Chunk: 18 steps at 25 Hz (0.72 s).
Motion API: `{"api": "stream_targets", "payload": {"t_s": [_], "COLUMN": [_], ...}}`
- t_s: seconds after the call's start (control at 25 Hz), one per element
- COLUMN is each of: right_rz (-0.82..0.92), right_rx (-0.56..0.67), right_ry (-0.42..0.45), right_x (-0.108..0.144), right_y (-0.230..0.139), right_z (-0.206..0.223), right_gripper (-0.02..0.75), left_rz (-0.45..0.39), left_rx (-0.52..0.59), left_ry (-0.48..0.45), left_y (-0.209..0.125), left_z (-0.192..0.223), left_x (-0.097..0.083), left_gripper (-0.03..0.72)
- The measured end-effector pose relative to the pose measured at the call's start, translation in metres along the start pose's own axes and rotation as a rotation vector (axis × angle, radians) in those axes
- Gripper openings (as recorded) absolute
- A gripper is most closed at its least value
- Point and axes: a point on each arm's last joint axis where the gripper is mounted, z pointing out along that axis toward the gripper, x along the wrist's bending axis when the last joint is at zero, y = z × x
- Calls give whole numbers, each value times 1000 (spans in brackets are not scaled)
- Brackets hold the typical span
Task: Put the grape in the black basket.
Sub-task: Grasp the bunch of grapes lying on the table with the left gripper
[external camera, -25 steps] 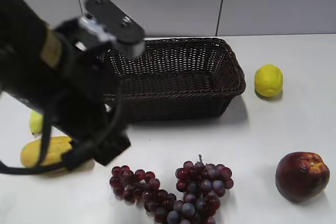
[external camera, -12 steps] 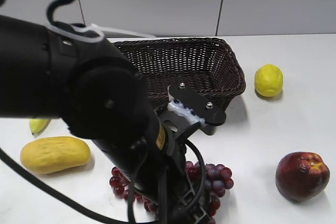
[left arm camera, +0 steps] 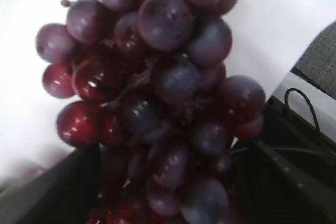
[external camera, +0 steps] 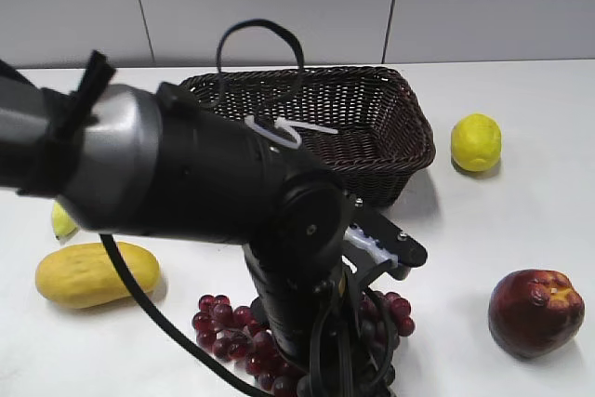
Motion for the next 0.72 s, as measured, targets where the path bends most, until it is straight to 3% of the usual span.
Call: {"api": "stream_targets", "payload": {"t_s": [0.28,0.4,0.56,0.72], "right_rz": [0,0,0,0], "right_rx": [0,0,0,0], "right_ry": [0,0,0,0], "right_x": [0,0,0,0], "right_y": [0,0,0,0], "right_z": [0,0,0,0], "right_gripper": [498,498,498,498], "left_rz": [-16,-19,-18,43], "left_rx": [32,29,24,-10], "left_ry": [-1,-3,-4,29], "left_y": [0,0,0,2], "left_z": [21,22,20,5], "left_x": [3,2,2,3], "left_gripper": [609,512,286,279]}}
